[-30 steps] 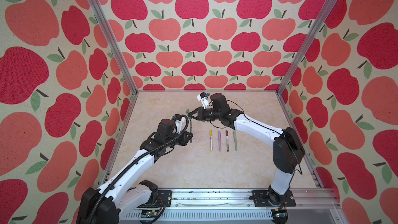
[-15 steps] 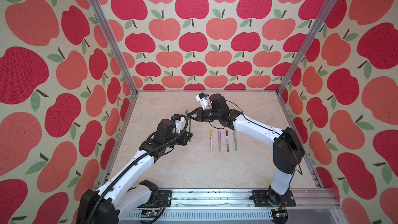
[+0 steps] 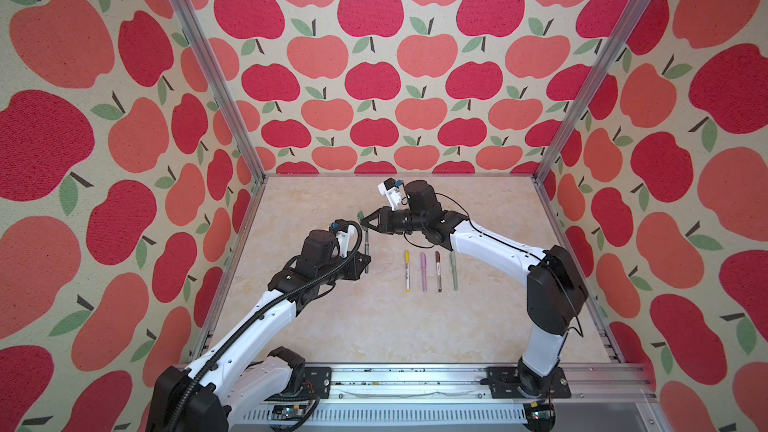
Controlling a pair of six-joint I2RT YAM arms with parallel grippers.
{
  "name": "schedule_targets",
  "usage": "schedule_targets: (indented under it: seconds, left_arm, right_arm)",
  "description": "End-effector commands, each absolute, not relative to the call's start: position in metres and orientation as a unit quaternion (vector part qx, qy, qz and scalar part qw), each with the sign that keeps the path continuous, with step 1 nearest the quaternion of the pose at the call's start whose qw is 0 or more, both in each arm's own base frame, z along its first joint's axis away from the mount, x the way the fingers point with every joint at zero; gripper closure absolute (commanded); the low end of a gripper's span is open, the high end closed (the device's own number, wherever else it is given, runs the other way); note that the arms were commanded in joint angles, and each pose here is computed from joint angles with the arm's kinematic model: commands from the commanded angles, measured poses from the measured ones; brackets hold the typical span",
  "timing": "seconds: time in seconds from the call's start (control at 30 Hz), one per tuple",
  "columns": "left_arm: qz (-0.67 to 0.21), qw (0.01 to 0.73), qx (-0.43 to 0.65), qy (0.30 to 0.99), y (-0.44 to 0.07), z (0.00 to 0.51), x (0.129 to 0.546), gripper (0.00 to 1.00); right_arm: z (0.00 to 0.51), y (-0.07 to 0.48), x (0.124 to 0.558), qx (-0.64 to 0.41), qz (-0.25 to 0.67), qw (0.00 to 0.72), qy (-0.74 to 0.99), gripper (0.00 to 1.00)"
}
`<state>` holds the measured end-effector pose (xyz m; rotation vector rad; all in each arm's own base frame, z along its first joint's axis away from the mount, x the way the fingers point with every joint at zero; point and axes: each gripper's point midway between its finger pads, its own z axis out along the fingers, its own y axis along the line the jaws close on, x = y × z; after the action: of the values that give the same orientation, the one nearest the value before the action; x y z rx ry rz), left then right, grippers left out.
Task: Insert the pens into the pen caps
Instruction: 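Lower the green cap toward the pen tip held by the left gripper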
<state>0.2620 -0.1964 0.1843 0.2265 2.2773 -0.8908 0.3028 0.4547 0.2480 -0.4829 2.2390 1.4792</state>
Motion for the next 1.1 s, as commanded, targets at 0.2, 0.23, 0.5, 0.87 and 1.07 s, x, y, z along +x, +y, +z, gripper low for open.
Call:
schedule_targets:
  seconds: [0.2, 0.23, 0.5, 0.87, 1.07]
  left_arm:
    - [-0.361, 0.346, 0.100, 0.860, -0.202, 0.193, 0.261, 1.00]
    - [-0.361, 0.347, 0.100, 0.860, -0.202, 0.194, 0.261, 1.00]
    - [-0.354, 0.360, 0.096, 0.858, -0.200, 0.198, 0.264, 1.00]
    - [-0.347, 0.366, 0.087, 0.859, -0.196, 0.199, 0.268, 1.00]
    - [-0.345, 0.367, 0.083, 0.860, -0.195, 0.197, 0.270, 1.00]
  right_arm:
    - [0.257, 0.456, 0.323, -0.178, 0.523, 0.229, 0.801, 0.94]
    - [0.255, 0.456, 0.323, -0.178, 0.522, 0.228, 0.802, 0.94]
    - [0.243, 0.457, 0.319, -0.178, 0.517, 0.216, 0.809, 0.95]
    - [0.245, 0.454, 0.314, -0.179, 0.520, 0.214, 0.808, 0.95]
    - [0.247, 0.453, 0.309, -0.182, 0.522, 0.214, 0.805, 0.95]
